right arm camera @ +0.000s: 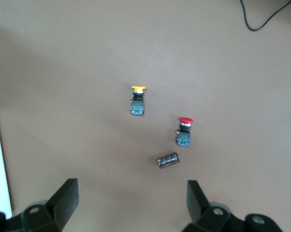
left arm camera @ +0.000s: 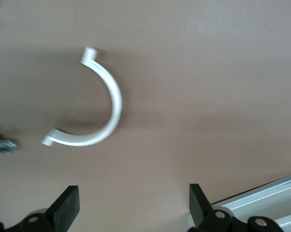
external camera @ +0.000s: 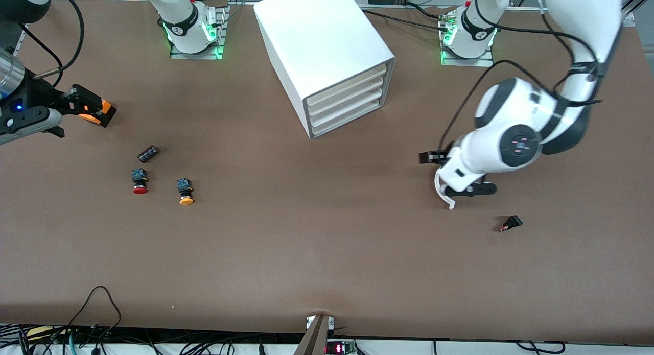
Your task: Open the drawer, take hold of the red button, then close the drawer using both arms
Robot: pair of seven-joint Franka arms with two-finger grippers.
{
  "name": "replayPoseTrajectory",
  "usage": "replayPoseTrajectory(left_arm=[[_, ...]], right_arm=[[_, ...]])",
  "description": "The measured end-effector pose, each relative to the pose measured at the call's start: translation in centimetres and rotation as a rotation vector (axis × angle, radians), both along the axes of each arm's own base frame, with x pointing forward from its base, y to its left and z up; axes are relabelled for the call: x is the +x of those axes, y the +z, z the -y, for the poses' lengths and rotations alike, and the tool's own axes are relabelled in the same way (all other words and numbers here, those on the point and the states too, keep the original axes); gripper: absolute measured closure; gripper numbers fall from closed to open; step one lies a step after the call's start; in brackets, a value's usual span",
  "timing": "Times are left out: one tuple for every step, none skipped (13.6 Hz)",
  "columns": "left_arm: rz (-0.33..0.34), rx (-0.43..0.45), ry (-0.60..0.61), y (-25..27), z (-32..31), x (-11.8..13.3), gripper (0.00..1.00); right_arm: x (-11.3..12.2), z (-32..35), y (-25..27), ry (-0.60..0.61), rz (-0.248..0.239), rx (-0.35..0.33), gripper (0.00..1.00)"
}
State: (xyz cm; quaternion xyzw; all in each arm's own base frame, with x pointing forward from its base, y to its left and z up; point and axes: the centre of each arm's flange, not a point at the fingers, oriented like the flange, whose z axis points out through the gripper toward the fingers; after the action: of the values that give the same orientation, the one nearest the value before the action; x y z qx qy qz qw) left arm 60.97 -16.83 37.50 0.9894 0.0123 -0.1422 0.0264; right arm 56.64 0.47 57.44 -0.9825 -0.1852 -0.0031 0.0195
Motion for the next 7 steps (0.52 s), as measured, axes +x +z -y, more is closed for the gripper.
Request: replayPoseTrajectory(left_arm=[[0.015, -0.006, -0.034, 0.8, -2.3, 0.4, 0.00], [0.028, 0.001, -0.058, 1.7, -4.7, 0.8, 0.00], [0.037, 0.021, -0.078, 2.7, -6.9, 0.9, 0.00], [0.044, 0.051, -0.097, 4.0, -8.8, 0.8, 0.00], [0.052, 0.079, -0.116, 5.6, -10.3, 0.4, 0.00], [0.064, 0.099, -0.134, 7.4, -11.5, 0.0, 0.00], [0.081, 0.113, -0.147, 9.3, -12.8, -0.5, 0.00]], right_arm=[[0.0, 0.0, 0.0, 0.006, -0.001, -0.003, 0.00], [0.0, 0.0, -0.1, 0.018, -0.002, -0.005, 0.00], [0.0, 0.1, 0.0, 0.028, -0.001, -0.006, 0.00], [0.1, 0.2, 0.1, 0.037, 0.002, -0.006, 0.00], [0.1, 0.4, 0.2, 0.043, 0.003, -0.006, 0.00], [0.0, 0.6, 0.2, 0.048, 0.004, -0.007, 0.00], [0.0, 0.8, 0.3, 0.056, 0.004, -0.007, 0.00]])
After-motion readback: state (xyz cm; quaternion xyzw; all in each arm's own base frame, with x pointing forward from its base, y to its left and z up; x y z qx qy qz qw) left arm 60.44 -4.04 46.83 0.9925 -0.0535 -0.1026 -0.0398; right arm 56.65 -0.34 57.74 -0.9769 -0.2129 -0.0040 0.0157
